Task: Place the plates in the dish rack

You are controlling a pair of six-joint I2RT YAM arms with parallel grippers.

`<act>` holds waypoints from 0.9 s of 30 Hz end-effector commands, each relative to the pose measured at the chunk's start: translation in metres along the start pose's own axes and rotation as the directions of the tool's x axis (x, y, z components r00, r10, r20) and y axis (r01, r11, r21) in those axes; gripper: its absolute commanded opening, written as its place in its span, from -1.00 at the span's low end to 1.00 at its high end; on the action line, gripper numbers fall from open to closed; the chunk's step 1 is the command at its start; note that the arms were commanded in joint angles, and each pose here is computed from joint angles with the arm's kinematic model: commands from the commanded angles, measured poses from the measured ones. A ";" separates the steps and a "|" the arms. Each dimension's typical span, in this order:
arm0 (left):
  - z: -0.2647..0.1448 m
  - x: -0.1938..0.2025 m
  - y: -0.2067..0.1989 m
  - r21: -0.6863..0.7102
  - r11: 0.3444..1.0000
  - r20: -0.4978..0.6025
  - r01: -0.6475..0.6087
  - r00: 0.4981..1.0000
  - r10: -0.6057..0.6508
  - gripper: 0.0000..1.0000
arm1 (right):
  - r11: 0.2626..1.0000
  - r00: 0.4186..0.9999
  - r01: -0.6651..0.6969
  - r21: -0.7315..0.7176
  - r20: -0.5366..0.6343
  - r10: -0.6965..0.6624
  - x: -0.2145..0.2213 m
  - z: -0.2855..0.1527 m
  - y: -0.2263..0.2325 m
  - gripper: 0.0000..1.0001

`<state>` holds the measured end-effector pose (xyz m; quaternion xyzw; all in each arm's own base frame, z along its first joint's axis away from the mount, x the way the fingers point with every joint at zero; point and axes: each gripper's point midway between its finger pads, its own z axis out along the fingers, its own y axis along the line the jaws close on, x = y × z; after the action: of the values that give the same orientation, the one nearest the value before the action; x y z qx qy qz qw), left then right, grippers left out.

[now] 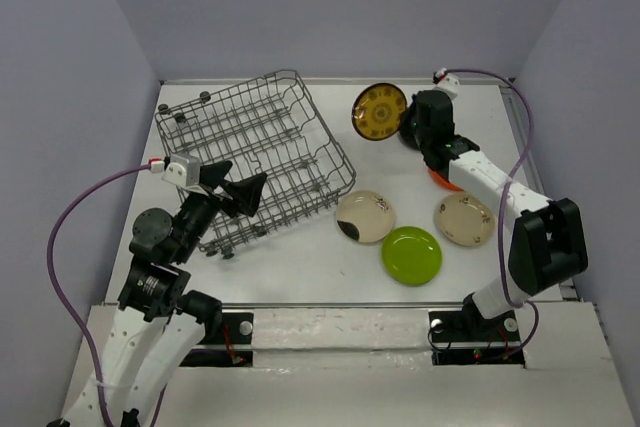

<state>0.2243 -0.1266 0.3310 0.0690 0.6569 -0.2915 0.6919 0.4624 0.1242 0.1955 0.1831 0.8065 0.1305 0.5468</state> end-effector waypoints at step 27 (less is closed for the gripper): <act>-0.027 -0.036 0.025 -0.209 0.978 0.143 0.014 0.990 0.016 0.98 | 0.722 0.720 0.656 0.218 0.108 -0.686 0.040 0.005 0.233 -0.86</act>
<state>0.2208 -0.0923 0.3294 -0.0117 0.6606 -0.2302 0.7145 0.4882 0.3520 0.2322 -0.0890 0.7836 -0.1621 0.5930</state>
